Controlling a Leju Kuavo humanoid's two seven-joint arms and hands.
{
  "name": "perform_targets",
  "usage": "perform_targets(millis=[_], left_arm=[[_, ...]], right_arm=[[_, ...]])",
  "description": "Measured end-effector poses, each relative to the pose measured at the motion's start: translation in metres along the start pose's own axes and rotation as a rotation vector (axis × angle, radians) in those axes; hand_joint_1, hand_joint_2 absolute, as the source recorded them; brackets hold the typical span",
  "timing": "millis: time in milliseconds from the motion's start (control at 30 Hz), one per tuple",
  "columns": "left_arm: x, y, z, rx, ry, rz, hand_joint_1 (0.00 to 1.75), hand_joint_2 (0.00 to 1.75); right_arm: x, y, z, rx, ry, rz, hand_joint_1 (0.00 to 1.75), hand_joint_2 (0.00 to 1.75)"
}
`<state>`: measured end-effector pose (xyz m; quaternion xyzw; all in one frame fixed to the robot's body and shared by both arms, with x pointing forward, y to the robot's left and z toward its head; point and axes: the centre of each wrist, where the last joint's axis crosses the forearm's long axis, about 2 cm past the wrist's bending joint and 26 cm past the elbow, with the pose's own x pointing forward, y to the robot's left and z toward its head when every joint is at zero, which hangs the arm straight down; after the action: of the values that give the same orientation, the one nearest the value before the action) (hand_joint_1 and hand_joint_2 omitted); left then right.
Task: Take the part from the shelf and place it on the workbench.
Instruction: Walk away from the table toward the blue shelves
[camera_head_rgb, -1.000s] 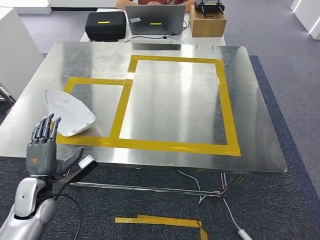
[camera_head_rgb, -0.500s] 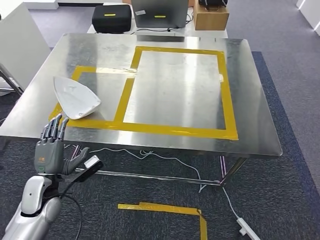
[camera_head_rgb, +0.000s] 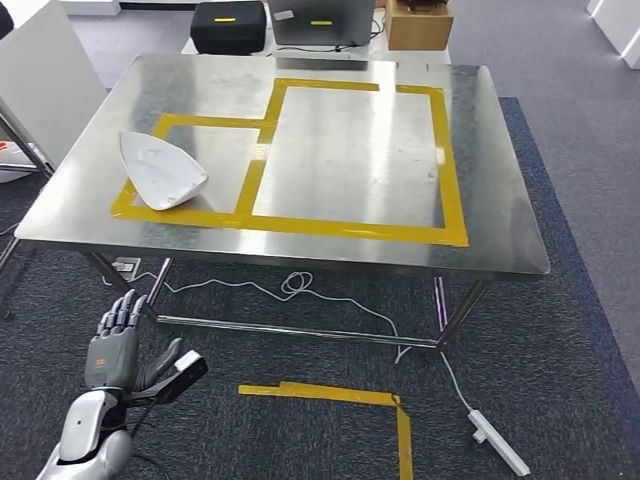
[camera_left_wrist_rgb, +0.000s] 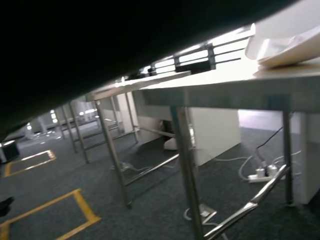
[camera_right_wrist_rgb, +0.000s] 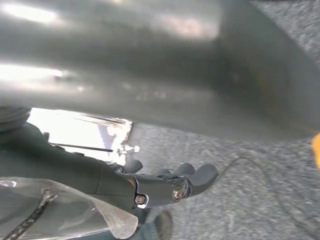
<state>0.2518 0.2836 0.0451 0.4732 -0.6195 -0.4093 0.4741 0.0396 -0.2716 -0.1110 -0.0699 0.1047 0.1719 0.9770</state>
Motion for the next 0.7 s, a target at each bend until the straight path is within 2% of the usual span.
perform_targets(millis=[167, 300, 700], left_arm=[[0.002, -0.008, 0.004, -0.039, 0.022, 0.009, 0.00, 0.00], [-0.001, -0.022, 0.016, -0.109, 0.069, 0.020, 0.00, 0.00], [-0.002, -0.075, 0.078, -0.400, 0.204, 0.115, 0.00, 0.00]], right_arm=[[-0.001, -0.002, 0.000, -0.007, 0.006, 0.008, 0.00, 0.00], [-0.001, -0.004, -0.001, -0.017, 0.015, 0.020, 0.00, 0.00], [-0.002, -0.006, -0.001, -0.021, 0.005, -0.013, 0.00, 0.00]])
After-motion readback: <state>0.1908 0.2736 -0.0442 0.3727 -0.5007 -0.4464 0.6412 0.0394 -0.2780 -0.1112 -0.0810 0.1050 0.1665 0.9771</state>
